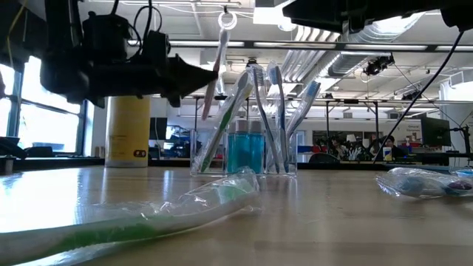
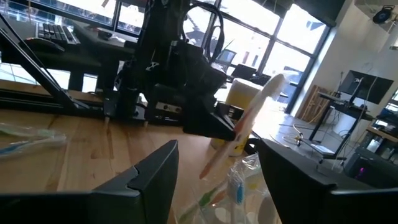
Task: Pick & Place toothbrushing station
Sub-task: Put the orange toothbrush into the transparent organizer
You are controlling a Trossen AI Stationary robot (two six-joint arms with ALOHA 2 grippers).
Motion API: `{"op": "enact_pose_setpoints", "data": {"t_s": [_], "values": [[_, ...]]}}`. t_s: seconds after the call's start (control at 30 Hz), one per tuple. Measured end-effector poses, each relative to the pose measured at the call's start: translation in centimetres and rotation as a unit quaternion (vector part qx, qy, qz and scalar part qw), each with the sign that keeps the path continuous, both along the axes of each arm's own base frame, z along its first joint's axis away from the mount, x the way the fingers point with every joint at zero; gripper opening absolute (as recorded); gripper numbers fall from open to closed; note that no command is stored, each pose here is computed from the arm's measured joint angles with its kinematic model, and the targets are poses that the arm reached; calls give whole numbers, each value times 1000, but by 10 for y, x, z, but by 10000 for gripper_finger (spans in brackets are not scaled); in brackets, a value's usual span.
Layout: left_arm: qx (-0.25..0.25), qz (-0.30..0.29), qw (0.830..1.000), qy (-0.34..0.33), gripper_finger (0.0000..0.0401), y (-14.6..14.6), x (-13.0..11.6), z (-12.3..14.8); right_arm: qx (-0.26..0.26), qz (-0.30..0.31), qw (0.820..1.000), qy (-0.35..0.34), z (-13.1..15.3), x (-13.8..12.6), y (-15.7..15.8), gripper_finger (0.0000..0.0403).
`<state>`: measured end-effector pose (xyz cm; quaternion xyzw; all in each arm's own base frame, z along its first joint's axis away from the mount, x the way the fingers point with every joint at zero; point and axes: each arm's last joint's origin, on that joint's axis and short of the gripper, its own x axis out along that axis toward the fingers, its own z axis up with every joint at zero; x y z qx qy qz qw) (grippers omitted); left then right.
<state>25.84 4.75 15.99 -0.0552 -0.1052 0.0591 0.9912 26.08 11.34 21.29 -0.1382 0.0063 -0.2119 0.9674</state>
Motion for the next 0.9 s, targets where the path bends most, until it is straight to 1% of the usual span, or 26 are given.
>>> {"op": "enact_pose_setpoints", "data": {"t_s": [0.17,0.47,0.57,0.77,0.9], "values": [[-12,12,999,32,10,7,0,-16,-4,0,1000,4,-1,0,0,215],[-28,0,997,77,10,7,6,-42,-5,0,1000,4,-1,0,0,215],[-29,-4,996,85,10,6,7,-47,-5,0,1000,4,-1,0,0,215],[-27,-35,995,93,10,4,6,-49,-5,0,1000,5,-1,0,0,215],[-29,-37,994,102,10,4,4,-51,-6,0,1000,6,-1,0,0,215]]}}
